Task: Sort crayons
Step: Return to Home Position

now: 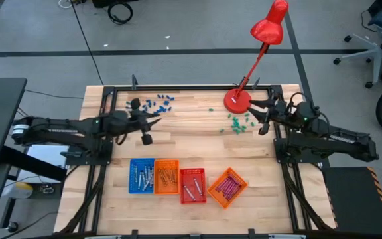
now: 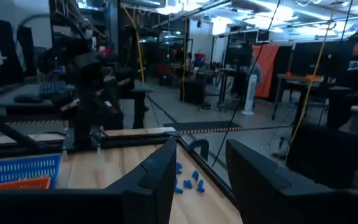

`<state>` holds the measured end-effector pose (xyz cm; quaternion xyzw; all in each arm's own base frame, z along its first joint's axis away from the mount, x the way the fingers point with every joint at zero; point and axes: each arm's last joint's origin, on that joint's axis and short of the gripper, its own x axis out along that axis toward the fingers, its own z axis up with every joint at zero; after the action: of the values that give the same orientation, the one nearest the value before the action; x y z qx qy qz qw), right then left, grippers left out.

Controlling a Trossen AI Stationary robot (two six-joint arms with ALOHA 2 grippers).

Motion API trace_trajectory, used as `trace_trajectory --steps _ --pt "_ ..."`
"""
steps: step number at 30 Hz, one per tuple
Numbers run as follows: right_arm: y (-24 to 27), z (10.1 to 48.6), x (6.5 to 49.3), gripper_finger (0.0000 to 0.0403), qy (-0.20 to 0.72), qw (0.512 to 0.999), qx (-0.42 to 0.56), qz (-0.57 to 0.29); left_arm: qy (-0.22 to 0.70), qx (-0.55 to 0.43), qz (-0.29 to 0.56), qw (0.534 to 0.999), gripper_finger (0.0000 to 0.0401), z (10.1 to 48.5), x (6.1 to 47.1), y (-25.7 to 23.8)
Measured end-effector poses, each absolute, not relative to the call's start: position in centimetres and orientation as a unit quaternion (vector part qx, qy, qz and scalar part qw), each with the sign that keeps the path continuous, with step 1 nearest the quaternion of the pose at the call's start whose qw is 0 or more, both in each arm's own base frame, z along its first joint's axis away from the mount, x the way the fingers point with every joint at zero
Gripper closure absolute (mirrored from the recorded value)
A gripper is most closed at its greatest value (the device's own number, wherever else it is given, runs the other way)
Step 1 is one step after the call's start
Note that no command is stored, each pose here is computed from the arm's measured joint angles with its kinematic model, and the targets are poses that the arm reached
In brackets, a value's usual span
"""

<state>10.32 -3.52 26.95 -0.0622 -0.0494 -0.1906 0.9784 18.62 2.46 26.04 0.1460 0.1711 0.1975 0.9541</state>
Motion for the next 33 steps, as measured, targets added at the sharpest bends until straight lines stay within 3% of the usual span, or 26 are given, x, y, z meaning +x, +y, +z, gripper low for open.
trace_trajectory --steps 5,12,23,33 --pt "-3.6 27.1 10.1 0.0259 -0.054 0.973 -0.071 -0.211 0.092 0.121 0.211 0.966 0.0319 24.4 16.8 2.3" --pt "-3.7 26.9 10.0 0.0259 -0.064 0.969 -0.087 -0.220 0.050 0.123 0.216 0.967 0.0319 22.0 15.1 2.2" --pt "-4.3 23.1 9.3 0.0259 -0.120 0.952 -0.058 -0.276 -0.029 0.157 0.228 0.960 0.0319 20.5 12.0 2.0" --pt "-5.1 22.4 8.9 0.0281 -0.115 0.950 -0.046 -0.287 -0.016 0.155 0.250 0.956 0.0339 20.0 10.7 2.7"
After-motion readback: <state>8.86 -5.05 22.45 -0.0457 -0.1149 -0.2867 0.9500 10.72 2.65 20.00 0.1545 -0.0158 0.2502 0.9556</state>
